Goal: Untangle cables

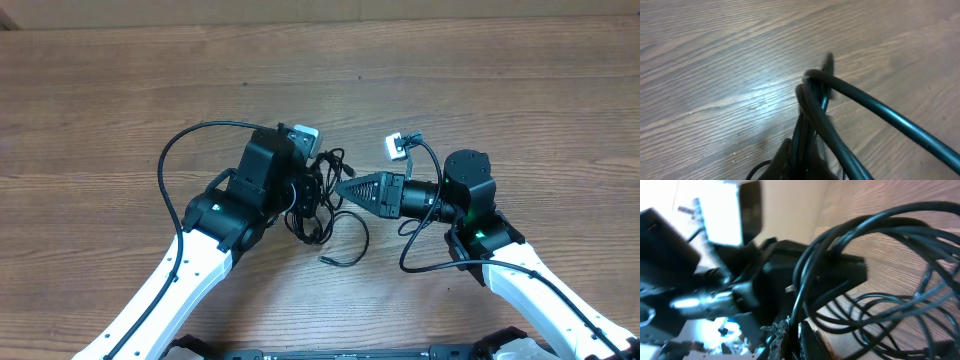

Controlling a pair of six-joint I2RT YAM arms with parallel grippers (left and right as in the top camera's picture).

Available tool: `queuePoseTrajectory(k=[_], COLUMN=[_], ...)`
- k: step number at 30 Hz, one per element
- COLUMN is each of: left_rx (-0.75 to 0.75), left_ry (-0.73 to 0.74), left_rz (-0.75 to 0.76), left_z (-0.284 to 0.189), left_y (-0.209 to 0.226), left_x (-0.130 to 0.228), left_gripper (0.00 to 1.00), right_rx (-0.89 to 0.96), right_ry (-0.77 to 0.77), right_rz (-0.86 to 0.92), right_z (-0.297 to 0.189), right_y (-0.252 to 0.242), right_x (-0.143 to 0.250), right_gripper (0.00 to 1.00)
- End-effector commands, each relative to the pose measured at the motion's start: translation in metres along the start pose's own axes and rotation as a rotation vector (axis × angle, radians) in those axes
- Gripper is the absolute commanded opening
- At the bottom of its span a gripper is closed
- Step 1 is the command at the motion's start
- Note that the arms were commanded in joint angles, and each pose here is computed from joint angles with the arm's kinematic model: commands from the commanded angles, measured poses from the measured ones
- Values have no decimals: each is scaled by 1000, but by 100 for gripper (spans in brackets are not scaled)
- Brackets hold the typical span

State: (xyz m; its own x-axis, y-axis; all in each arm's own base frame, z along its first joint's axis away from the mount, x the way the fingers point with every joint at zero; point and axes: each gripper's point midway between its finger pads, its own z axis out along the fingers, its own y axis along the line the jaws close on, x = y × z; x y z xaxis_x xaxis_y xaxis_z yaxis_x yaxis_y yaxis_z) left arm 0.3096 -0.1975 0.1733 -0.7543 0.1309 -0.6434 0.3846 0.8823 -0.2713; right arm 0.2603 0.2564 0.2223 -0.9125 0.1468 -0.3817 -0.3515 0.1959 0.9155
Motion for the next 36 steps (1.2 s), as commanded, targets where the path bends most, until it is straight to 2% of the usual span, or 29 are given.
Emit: queuePoseTrajectory(k=[1,4,9,14,16,19,20,21,22,23,25,29,31,36], left_rx=[-101,-134,-318,-372,-355,-277,-237,-174,-104,-7,136,298,346,357], left_ry=[-67,-67,-81,-84,-82,-59,-50,-41,-32,-24,-15,-7,-9,-14], left_rz=[-74,-93,-343,-515,-487,-345,-290,-218,-141,-43,95,241,260,260], left_z=[-6,-7,-15,-20,-19,-15,-13,-10,-9,-8,-9,-15,-18,-19], left_y=[18,24,63,82,80,67,60,49,37,19,-5,-32,-40,-42], left_x=[-17,-16,-6,2,0,-5,-7,-9,-11,-12,-11,-4,-3,-4], left_gripper=[4,4,4,4,4,4,4,4,4,4,4,4,4,4], right_rx=[-89,-120,-158,-154,-146,-124,-112,-95,-81,-66,-42,41,65,69], right_ry=[102,138,179,167,157,134,126,114,102,88,60,-23,-51,-55], right_rz=[-68,-116,-179,-205,-203,-192,-185,-176,-170,-175,-242,-309,-310,-310], right_z=[0,-2,-4,-3,-3,-2,-1,-1,0,0,1,1,1,1], right_y=[20,25,30,29,28,24,22,19,16,13,8,-4,-8,-8], right_x=[15,22,30,28,27,22,21,19,17,15,11,-5,-11,-11], right_gripper=[4,4,4,4,4,5,13,33,47,57,69,80,81,77])
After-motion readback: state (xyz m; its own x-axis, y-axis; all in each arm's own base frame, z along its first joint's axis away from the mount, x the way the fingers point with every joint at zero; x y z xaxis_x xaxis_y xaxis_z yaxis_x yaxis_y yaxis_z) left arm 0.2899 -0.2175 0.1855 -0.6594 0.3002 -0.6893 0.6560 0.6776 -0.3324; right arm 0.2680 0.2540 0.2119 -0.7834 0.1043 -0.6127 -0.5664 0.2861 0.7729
